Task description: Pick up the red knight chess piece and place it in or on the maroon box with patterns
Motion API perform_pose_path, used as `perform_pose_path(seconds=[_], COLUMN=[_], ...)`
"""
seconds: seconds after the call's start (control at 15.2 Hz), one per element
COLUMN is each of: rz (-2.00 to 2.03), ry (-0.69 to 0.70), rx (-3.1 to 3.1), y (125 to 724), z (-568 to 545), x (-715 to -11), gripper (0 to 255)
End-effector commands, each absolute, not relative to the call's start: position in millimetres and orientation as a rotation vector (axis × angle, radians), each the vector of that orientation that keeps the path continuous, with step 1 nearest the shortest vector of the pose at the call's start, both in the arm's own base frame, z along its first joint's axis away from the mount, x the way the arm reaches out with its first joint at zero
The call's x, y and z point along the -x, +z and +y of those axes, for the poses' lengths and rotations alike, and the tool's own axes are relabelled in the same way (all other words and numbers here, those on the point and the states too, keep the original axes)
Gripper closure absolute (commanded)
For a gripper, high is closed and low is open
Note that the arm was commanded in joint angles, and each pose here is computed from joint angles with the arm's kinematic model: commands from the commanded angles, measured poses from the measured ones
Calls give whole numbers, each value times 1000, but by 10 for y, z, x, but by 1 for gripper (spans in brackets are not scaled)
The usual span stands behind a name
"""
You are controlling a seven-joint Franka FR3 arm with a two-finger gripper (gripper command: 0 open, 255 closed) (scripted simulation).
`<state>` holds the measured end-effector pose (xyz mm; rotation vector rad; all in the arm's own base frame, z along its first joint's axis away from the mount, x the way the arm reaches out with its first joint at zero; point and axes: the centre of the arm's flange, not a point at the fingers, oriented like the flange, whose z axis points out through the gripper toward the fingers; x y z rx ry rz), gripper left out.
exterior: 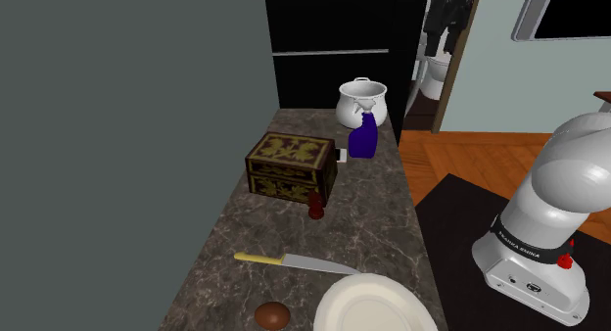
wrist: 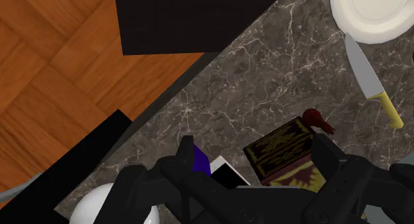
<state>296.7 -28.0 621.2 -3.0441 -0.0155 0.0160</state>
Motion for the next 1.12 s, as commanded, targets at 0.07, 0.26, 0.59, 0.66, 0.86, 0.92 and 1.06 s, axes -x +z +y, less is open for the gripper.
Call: perform_pose_path(seconds=[0.07,0.26,0.59,0.66,0.86,0.92,1.06], rz=[0,45,119,133,176,191,219], ry=[14,10,3,1,-3,-5,-7], rx=[3035,3006,2957,2946,2916,2905,2885], y=[6100,5767,5222,5114,4796,4691,4483], z=[-227,-65,221,281,464,526,652], x=[-2990,-3064,-3198,-3227,-3317,-3349,-3414], gripper=[0,0,0,0,0,0,0])
